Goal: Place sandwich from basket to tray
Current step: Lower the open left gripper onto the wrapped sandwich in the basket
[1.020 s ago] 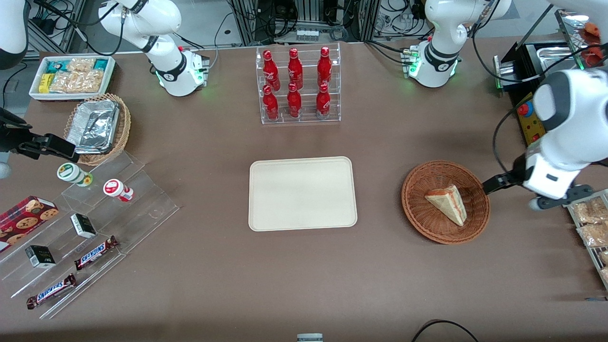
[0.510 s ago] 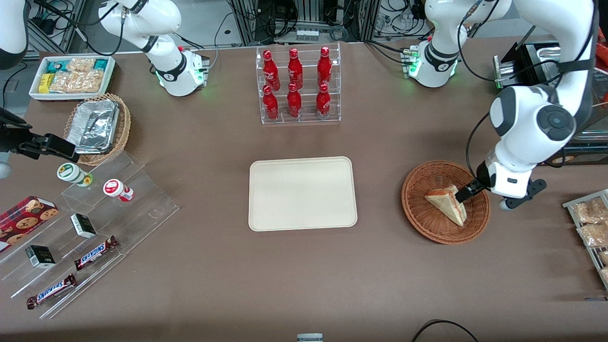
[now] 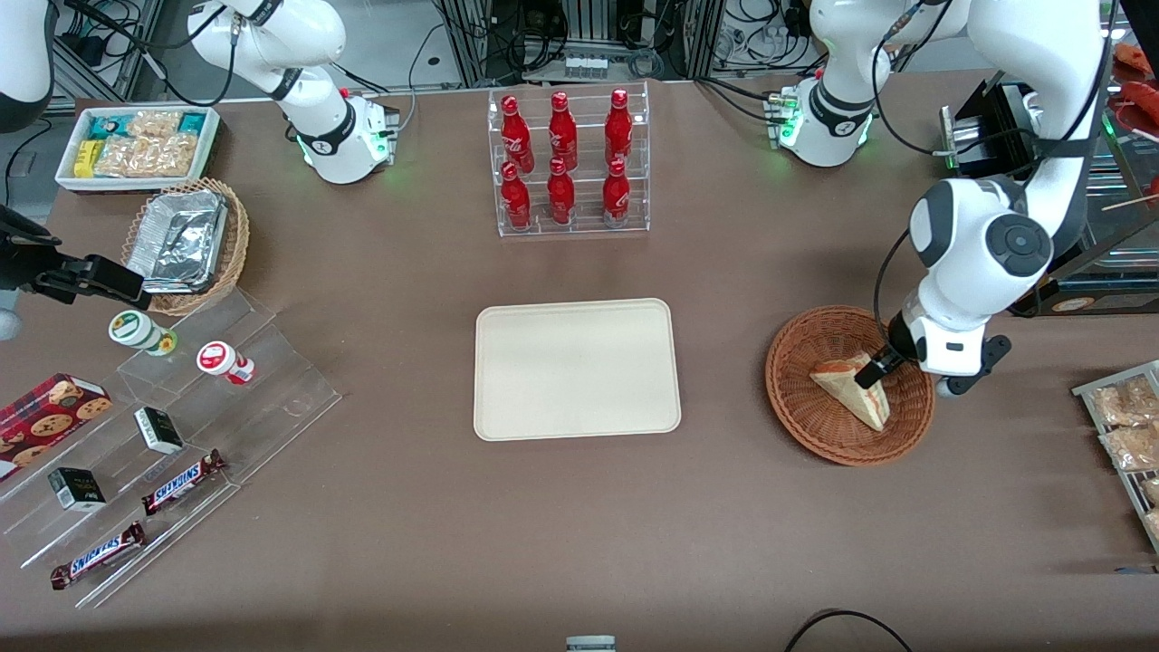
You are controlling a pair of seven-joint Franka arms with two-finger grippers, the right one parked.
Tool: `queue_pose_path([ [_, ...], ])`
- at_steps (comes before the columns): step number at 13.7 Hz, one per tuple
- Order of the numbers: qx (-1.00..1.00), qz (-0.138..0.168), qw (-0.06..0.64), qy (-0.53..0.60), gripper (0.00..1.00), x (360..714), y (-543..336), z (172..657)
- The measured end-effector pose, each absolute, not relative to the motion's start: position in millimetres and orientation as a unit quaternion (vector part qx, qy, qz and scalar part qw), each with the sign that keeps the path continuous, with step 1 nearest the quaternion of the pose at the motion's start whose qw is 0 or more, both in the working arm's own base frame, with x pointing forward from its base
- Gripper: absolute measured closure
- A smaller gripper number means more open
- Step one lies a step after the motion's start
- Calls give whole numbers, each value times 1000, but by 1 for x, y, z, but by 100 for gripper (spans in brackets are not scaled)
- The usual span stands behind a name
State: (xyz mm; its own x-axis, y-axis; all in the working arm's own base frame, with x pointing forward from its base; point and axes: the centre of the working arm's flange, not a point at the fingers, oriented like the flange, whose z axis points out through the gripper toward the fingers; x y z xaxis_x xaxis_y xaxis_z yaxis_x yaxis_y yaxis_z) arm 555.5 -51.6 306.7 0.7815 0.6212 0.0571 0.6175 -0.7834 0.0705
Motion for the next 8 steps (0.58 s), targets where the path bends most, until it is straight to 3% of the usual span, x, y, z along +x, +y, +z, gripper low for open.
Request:
queue_pose_path([
  [8, 942, 19, 18, 333, 0, 554, -60, 274],
])
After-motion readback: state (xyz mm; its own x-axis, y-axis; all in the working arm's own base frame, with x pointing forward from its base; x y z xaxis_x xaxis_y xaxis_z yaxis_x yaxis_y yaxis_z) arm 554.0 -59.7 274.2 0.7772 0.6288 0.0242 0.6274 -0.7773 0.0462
